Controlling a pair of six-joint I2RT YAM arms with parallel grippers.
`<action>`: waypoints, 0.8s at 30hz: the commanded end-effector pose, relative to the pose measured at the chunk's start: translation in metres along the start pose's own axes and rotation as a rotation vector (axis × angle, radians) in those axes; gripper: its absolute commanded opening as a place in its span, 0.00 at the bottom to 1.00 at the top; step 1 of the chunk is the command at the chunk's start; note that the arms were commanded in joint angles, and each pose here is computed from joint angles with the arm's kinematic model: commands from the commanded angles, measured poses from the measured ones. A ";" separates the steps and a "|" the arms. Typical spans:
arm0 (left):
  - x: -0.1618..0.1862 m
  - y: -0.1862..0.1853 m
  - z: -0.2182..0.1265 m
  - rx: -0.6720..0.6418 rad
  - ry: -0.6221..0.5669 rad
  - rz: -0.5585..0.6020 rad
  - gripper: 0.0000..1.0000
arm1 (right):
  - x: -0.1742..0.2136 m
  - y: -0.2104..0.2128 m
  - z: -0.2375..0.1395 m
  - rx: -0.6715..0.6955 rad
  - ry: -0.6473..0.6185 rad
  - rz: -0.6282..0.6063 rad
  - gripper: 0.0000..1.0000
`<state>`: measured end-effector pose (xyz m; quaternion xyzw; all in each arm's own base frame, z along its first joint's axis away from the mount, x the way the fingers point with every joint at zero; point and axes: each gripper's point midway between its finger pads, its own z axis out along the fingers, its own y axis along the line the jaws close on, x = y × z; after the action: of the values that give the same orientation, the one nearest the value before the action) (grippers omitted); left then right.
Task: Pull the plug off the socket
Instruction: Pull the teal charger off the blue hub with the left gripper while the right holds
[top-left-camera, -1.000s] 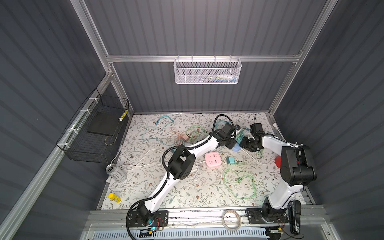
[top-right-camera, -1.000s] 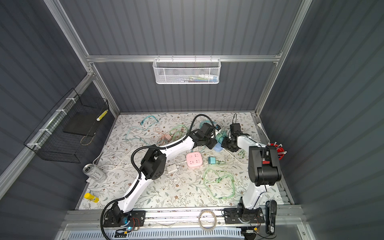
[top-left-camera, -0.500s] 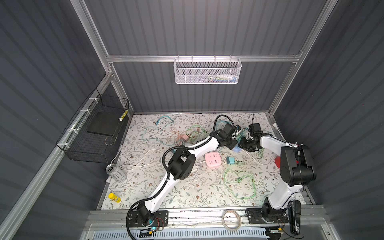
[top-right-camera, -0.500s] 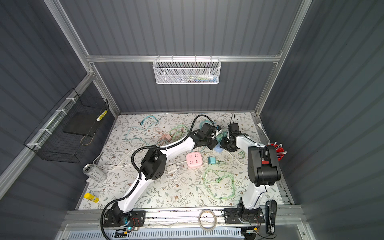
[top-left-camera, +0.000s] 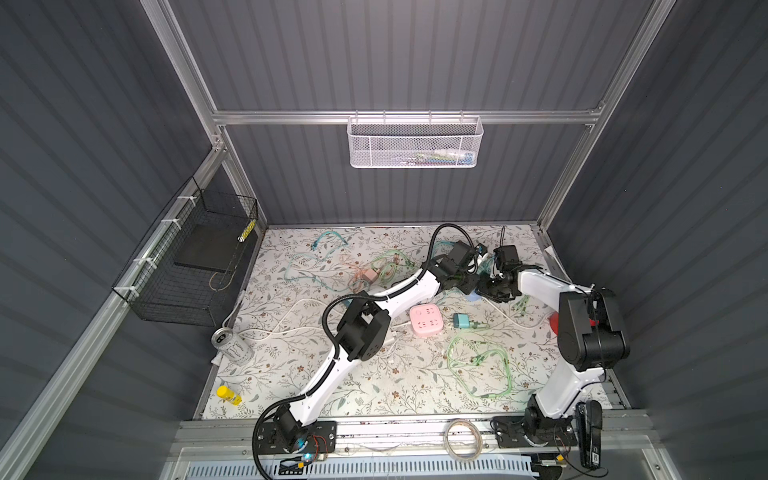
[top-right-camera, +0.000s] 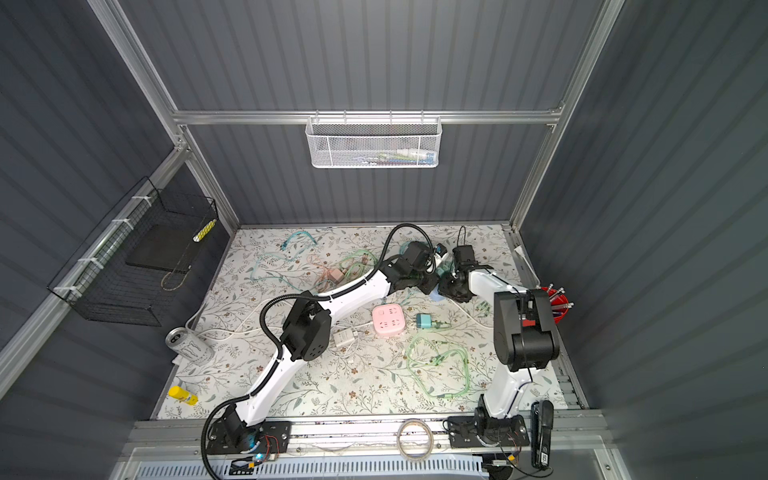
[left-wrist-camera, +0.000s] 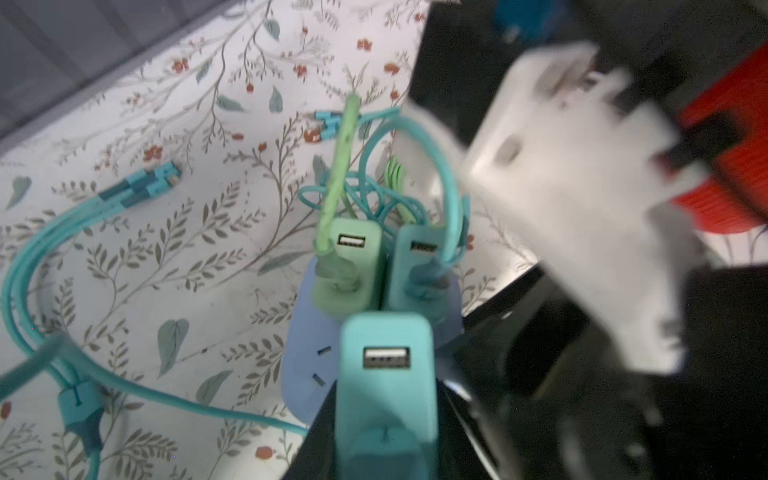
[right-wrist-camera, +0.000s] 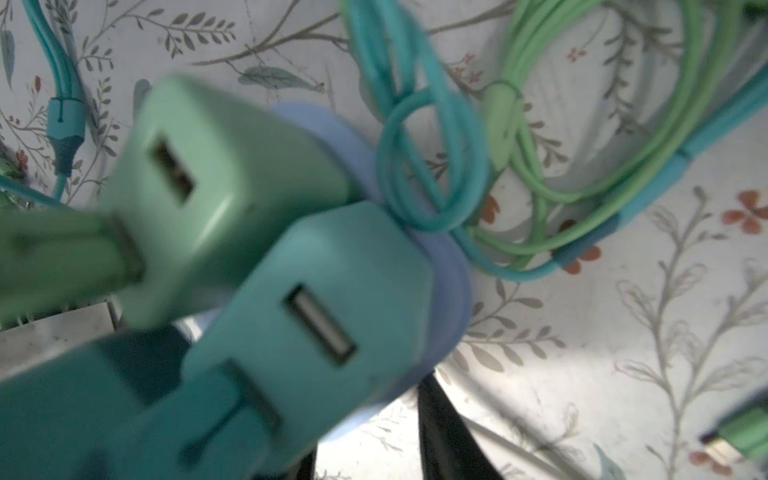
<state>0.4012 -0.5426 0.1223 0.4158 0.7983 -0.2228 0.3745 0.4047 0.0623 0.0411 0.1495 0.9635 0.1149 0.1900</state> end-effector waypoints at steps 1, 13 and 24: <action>-0.037 -0.023 -0.021 0.056 -0.094 0.031 0.20 | 0.021 -0.007 0.009 0.040 0.078 -0.022 0.40; -0.006 0.024 -0.028 0.045 -0.055 -0.118 0.20 | 0.022 -0.003 0.008 -0.008 0.074 -0.002 0.45; -0.015 0.063 -0.037 0.082 -0.104 -0.269 0.23 | 0.001 0.010 -0.009 -0.085 -0.011 -0.051 0.55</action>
<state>0.4396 -0.4893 0.1197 0.3319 0.8289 -0.2773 0.3548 0.4046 0.0681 0.0415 0.1339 0.9620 0.1385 0.1937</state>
